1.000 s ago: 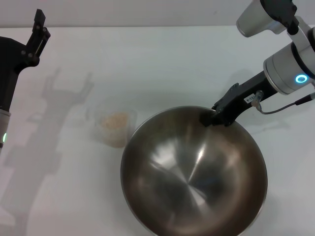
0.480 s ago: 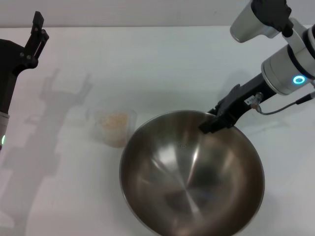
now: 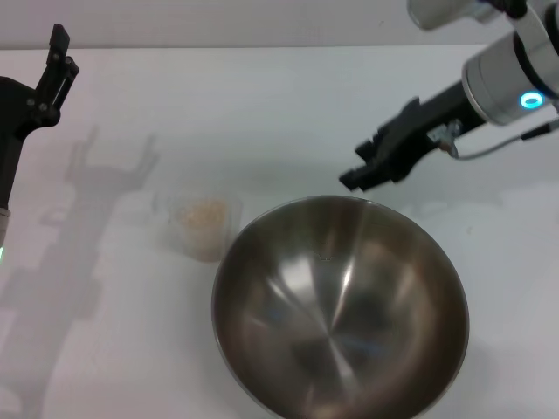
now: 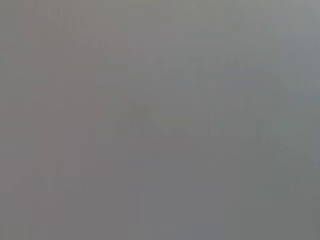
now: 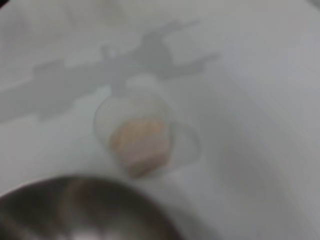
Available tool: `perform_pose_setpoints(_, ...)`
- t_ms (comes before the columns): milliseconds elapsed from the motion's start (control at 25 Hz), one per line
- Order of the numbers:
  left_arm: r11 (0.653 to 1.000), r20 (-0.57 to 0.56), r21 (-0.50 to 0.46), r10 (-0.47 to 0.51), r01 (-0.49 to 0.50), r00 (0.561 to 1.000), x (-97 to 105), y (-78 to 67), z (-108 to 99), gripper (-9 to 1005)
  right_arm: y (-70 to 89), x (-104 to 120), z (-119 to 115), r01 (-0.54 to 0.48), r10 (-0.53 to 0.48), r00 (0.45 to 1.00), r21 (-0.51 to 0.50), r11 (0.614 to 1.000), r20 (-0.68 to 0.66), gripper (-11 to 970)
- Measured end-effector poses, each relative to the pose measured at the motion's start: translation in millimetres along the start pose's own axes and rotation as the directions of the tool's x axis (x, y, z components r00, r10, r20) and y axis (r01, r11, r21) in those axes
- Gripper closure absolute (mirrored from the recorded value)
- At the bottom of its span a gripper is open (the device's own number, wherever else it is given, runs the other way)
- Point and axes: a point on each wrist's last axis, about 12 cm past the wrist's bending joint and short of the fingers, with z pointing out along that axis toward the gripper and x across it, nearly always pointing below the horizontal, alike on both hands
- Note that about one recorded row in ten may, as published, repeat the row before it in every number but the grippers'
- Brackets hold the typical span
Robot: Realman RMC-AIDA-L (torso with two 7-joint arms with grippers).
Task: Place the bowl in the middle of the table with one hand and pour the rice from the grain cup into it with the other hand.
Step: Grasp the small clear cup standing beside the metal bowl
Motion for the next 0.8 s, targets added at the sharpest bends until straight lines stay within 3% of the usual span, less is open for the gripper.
perform_pose_setpoints(280,1.0,0.012,-0.008,0.005,-0.005,1.0,-1.5,2.1,-4.2,235,-10.0,-31.1,-11.5,0.056,-0.087,0.983,0.19,0.98,0.161,467)
perform_pose_setpoints(360,1.0,0.011,-0.009,0.007,-0.007,1.0,-1.4,2.6,-4.5,236,-14.9,-40.7,-16.3,0.06,-0.139,0.96,0.307,0.95,0.242,467)
perform_pose_setpoints(400,1.0,0.011,-0.009,0.007,-0.007,1.0,-1.4,2.6,-4.5,237,-14.9,-40.7,-16.3,0.06,-0.139,0.96,0.307,0.95,0.242,467)
perform_pose_setpoints(440,1.0,0.011,-0.009,0.007,-0.007,1.0,-1.4,2.7,-4.5,238,-17.3,-46.1,-19.8,0.053,-0.181,0.937,0.389,0.92,0.3,467)
perform_pose_setpoints(480,1.0,0.011,-0.009,0.007,-0.007,1.0,-1.4,2.6,-4.4,238,-17.3,-46.1,-19.8,0.053,-0.181,0.937,0.389,0.92,0.3,467)
perform_pose_setpoints(520,1.0,0.012,-0.008,0.007,-0.007,1.0,-1.5,2.5,-4.0,239,-17.7,-48.6,-21.3,0.049,-0.205,0.923,0.427,0.903,0.326,467)
perform_pose_setpoints(560,1.0,0.012,-0.008,0.007,-0.007,1.0,-1.5,2.5,-4.0,239,-18.7,-50.0,-23.5,0.028,-0.252,0.89,0.507,0.862,0.38,467)
perform_pose_setpoints(600,1.0,0.012,-0.008,0.007,-0.007,1.0,-1.5,2.5,-3.8,240,-18.7,-50.0,-23.5,0.028,-0.252,0.89,0.507,0.862,0.38,467)
perform_pose_setpoints(640,1.0,0.013,-0.008,0.006,-0.006,1.0,-1.6,2.3,-3.7,240,-17.3,-49.3,-24.8,0.003,-0.319,0.847,0.596,0.803,0.425,467)
perform_pose_setpoints(680,1.0,0.013,-0.008,0.006,-0.006,1.0,-1.6,2.3,-3.7,241,-17.3,-49.3,-24.8,0.003,-0.319,0.847,0.596,0.803,0.425,467)
perform_pose_setpoints(800,1.0,0.015,-0.008,0.001,0.0,1.0,-1.9,2.0,-3.4,243,-11.2,-41.1,-24.2,-0.052,-0.432,0.77,0.721,0.691,0.47,467)
